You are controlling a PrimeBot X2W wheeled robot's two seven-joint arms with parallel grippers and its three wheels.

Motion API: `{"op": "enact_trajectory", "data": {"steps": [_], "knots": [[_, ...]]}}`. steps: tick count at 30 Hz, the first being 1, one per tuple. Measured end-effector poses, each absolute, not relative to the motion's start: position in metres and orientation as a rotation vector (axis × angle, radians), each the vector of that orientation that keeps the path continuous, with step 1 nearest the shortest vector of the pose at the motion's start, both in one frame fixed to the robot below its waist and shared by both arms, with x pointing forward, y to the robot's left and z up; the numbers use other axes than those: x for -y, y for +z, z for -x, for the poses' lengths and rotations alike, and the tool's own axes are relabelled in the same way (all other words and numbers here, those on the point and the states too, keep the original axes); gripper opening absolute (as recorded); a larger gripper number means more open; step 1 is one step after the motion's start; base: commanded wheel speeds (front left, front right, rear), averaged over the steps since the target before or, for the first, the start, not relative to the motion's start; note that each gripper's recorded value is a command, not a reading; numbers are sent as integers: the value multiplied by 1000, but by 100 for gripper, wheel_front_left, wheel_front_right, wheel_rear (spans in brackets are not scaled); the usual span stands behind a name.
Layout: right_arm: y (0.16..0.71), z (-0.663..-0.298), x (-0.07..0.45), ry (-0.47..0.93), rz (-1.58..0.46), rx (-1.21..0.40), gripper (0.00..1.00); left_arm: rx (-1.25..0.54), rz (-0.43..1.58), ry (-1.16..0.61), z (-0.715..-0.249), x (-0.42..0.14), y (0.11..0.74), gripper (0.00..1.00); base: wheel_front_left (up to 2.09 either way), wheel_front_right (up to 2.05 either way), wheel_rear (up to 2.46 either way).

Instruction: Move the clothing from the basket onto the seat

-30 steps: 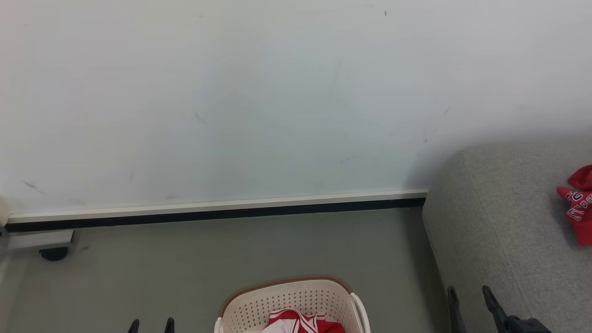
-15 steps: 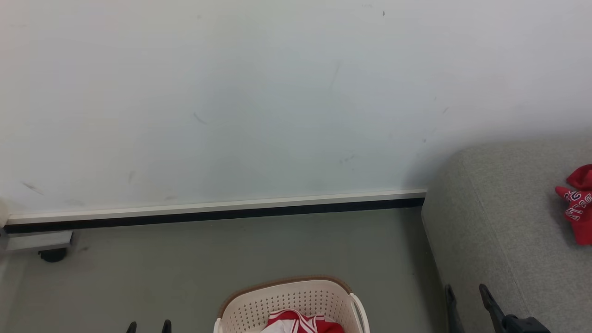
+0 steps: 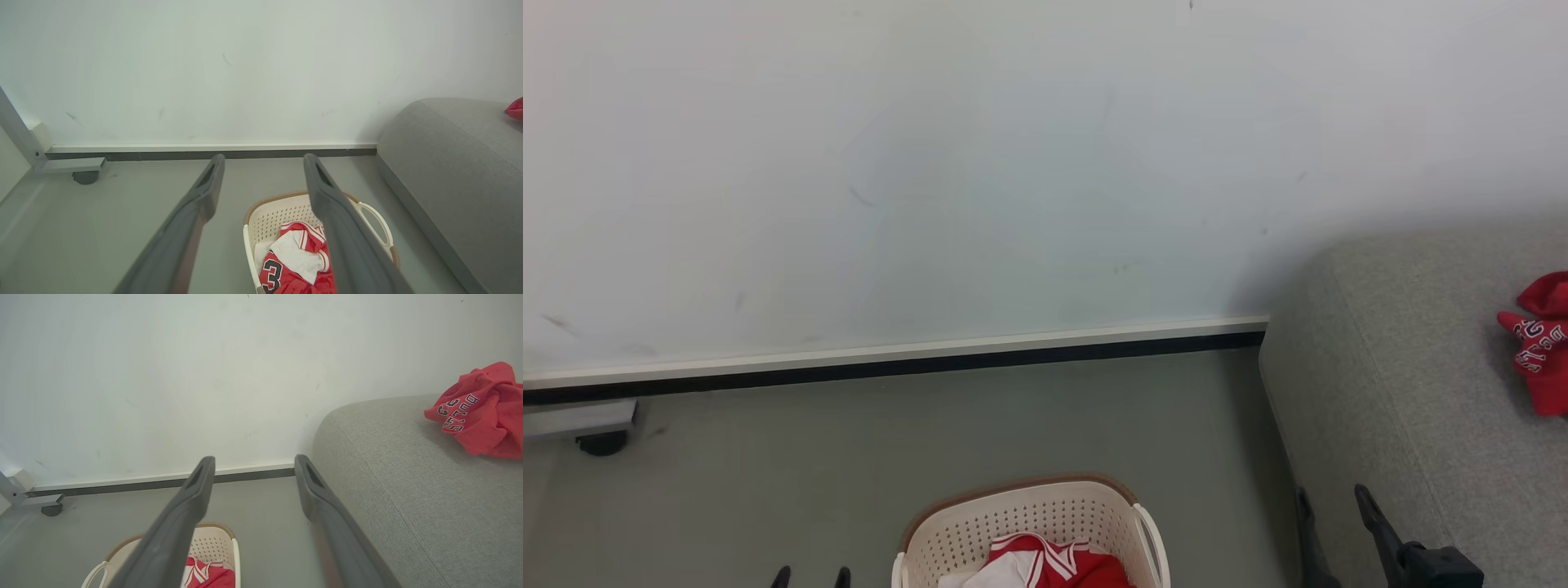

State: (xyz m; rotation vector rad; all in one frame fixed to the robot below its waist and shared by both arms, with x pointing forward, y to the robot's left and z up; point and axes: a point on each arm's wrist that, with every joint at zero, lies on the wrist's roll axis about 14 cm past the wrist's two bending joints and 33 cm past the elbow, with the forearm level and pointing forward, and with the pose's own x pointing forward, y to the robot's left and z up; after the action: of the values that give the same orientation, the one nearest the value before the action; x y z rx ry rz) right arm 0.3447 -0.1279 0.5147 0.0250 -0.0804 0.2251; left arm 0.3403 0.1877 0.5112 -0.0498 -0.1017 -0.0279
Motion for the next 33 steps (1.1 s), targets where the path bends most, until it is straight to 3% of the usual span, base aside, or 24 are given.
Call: {"op": "enact_trajectory", "data": {"steps": [7,21,33], "knots": [[525,-351,125,231,-30,117,100,-33,34,-157,-362,-150,472,100,0,0,0],[531,-403,135,209,-10,164,100,-392,-118,-486,-463,-55,393,100,0,0,0],[469,-432,167,109,-31,25,100,-691,-261,-739,-502,16,290,100,0,0,0]]}}
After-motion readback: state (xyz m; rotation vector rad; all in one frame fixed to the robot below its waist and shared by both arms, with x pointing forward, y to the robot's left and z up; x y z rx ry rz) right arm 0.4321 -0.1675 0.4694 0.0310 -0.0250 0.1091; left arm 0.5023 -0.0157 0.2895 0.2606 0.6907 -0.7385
